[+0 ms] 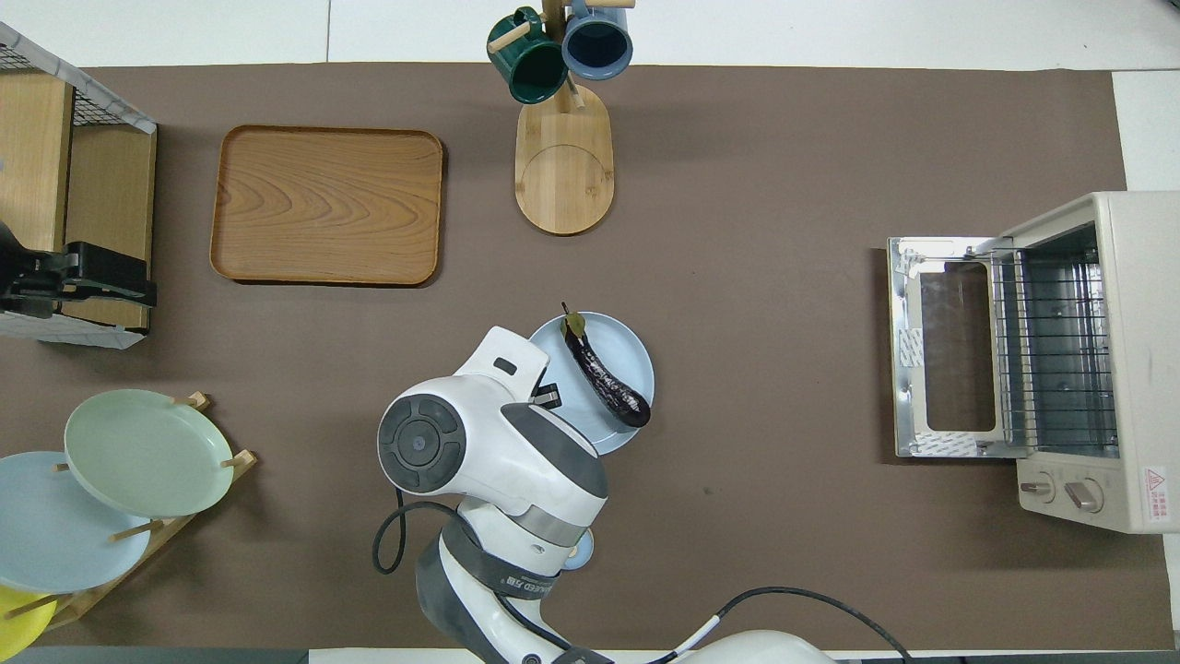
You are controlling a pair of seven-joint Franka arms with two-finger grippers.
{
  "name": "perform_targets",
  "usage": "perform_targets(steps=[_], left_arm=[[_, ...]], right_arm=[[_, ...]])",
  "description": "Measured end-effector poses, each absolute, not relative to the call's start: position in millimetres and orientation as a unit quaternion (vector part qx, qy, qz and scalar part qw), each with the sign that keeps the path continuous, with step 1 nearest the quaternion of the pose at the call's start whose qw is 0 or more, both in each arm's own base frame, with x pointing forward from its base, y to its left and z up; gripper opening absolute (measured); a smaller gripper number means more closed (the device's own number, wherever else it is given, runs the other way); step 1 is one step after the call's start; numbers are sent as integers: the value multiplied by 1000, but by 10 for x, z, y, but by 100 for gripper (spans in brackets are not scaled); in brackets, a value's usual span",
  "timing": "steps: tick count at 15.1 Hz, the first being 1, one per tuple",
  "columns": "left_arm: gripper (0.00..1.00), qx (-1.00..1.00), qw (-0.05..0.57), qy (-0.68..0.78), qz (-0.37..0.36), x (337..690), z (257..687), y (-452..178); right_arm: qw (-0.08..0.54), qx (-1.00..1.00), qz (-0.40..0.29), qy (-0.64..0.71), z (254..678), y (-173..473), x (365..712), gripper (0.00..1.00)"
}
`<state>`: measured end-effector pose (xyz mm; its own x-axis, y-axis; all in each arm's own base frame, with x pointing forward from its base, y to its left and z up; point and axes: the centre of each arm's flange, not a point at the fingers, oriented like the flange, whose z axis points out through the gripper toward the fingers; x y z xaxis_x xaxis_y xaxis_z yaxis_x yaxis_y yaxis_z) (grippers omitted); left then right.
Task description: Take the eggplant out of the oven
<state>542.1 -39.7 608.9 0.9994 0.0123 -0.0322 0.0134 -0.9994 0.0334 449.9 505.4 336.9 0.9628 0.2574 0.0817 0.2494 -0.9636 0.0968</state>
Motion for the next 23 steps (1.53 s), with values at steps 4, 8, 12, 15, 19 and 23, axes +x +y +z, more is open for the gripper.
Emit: perform_targets(steps=[4,8,12,15,19,23], left_arm=[[100,1000,19,7,-16,5522,5937,-400],[100,999,26,7,-18,5562,5856,-421],[100,998,56,30,-27,5592,5756,-520],[100,994,73,69,-32,5635,5674,-760],[100,987,78,135,-36,5658,5525,-1382],[100,982,82,165,-33,5597,5293,-2050]], right_arm=[[30,990,61,121,3352,5027,4593,8],[60,989,59,123,3569,4993,4633,16],[121,986,54,101,3935,4521,5004,15],[124,989,26,80,4285,3363,5672,11],[131,989,-42,54,4085,2061,5838,1],[114,992,-36,42,3368,1447,5618,1]])
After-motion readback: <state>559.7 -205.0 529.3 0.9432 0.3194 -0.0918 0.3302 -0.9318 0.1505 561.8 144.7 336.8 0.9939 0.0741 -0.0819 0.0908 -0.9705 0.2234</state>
